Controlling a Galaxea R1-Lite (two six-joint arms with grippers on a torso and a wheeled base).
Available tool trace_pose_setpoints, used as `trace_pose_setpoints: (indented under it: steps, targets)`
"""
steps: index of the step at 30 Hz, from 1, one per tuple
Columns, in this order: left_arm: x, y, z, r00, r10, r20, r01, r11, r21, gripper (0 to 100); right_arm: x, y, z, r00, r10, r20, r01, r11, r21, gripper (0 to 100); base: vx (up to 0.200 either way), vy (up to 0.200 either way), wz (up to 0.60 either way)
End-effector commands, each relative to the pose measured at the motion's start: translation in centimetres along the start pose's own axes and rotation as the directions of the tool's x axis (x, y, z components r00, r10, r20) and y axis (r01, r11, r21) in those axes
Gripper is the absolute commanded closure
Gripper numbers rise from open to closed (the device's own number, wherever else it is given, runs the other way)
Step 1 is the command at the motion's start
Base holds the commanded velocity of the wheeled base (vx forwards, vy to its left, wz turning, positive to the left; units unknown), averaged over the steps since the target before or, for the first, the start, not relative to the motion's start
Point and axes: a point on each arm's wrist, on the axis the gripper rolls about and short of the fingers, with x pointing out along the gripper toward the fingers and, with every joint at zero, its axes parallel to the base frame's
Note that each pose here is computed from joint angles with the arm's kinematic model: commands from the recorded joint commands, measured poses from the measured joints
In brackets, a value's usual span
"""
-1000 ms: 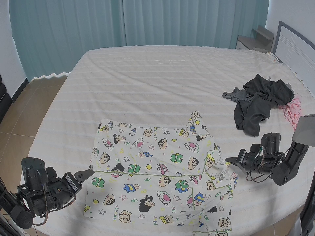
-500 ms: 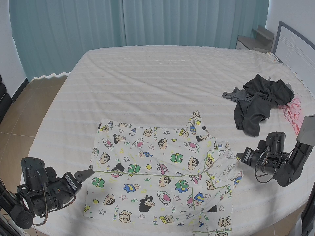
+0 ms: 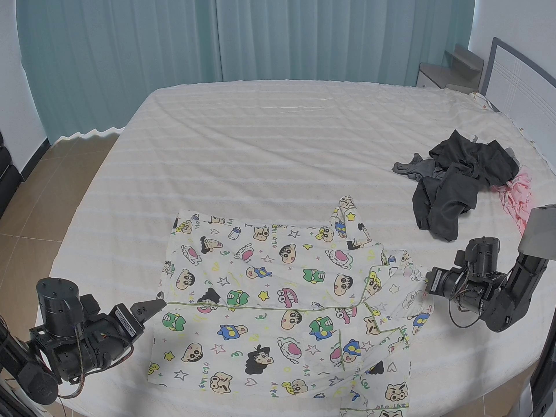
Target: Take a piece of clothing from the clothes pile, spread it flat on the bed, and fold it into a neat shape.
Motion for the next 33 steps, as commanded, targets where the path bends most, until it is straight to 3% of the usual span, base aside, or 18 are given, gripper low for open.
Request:
trace_pose_setpoints:
  steps: [1, 11, 12, 18, 23, 29, 33]
  targets:
    - [-0.1, 0.2, -0.2, 1.0, 0.007, -0.006, -0.007, 1.0, 0.0, 0, 0.7, -0.2, -0.8, 0.999, -0.024, -0.022, 0.024, 0.999, -0.029, 100, 0.0, 0.0, 0.0]
    - [-0.1, 0.2, -0.1, 1.0, 0.008, -0.005, -0.008, 1.0, -0.001, 0, 2.8, -0.8, -1.7, 0.997, -0.074, -0.036, 0.071, 0.994, -0.081, 100, 0.0, 0.0, 0.0]
    - [-0.1, 0.2, -0.1, 1.0, 0.008, -0.005, -0.008, 1.0, -0.001, 0, 2.8, -0.8, -1.8, 0.996, -0.075, -0.038, 0.071, 0.994, -0.081, 0, 0.0, 0.0, 0.0]
    - [-0.1, 0.2, -0.1, 1.0, 0.008, -0.005, -0.008, 1.0, -0.001, 0, 2.6, -0.8, -1.3, 0.997, -0.076, -0.018, 0.074, 0.995, -0.071, 0, 0.0, 0.0, 0.0]
    - [-0.1, 0.2, -0.2, 1.0, 0.008, -0.007, -0.008, 1.0, -0.001, 0, 0.7, -0.2, 0.6, 0.995, -0.051, 0.08, 0.055, 0.997, -0.048, 0, 0.0, 0.0, 0.0]
    - [-0.1, 0.2, -0.2, 1.0, 0.007, -0.006, -0.007, 1.0, 0.0, 0, -2.2, 3.1, 2.1, 0.986, 0.072, 0.151, -0.075, 0.997, 0.015, 0, 0.0, 0.0, 0.0]
    - [-0.1, 0.2, -0.1, 1.0, 0.007, -0.004, -0.007, 1.0, -0.001, 0, -2.8, 5.5, 1.4, 0.982, 0.149, 0.117, -0.16, 0.983, 0.088, 0, 0.0, 0.0, 0.0]
